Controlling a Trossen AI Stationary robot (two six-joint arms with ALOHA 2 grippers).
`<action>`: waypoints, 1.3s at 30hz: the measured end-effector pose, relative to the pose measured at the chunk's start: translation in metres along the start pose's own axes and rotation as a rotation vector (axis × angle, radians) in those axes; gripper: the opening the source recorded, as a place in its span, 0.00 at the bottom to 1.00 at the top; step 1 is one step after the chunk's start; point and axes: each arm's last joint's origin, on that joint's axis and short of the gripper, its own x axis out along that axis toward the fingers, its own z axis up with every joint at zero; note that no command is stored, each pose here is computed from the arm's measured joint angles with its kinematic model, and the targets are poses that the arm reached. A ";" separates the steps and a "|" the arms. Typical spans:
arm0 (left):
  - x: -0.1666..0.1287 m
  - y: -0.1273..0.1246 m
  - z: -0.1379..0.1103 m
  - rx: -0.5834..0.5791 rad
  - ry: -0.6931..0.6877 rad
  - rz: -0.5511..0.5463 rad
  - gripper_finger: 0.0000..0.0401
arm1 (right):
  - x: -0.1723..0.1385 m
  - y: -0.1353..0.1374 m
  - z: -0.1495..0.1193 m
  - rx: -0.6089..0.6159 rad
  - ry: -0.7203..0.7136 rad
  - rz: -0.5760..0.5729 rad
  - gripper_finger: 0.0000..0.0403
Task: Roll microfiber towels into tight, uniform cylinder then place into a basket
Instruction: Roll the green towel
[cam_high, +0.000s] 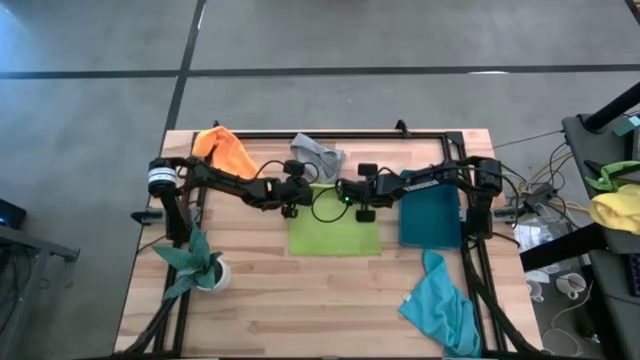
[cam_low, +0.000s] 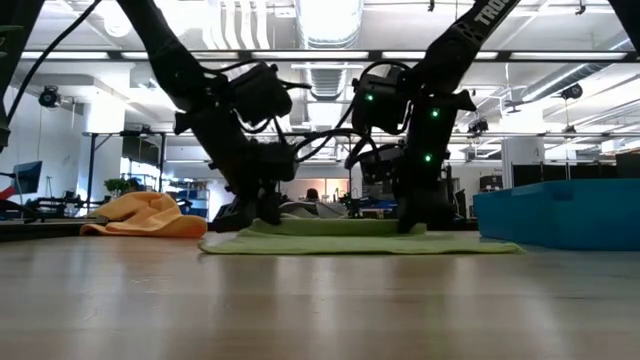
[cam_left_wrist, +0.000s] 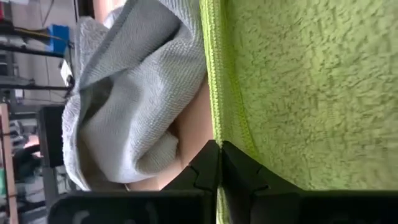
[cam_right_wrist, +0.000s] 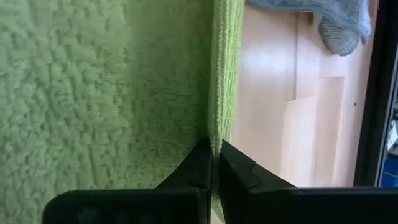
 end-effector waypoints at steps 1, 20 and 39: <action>0.000 -0.001 0.001 0.001 -0.007 -0.006 0.00 | 0.000 0.001 0.000 -0.002 -0.002 0.012 0.02; 0.006 -0.012 -0.004 0.022 -0.024 -0.089 0.05 | -0.001 0.004 -0.002 0.029 -0.006 0.065 0.19; -0.009 -0.003 -0.002 0.036 -0.106 -0.167 0.22 | -0.006 0.002 -0.001 -0.029 0.026 0.111 0.20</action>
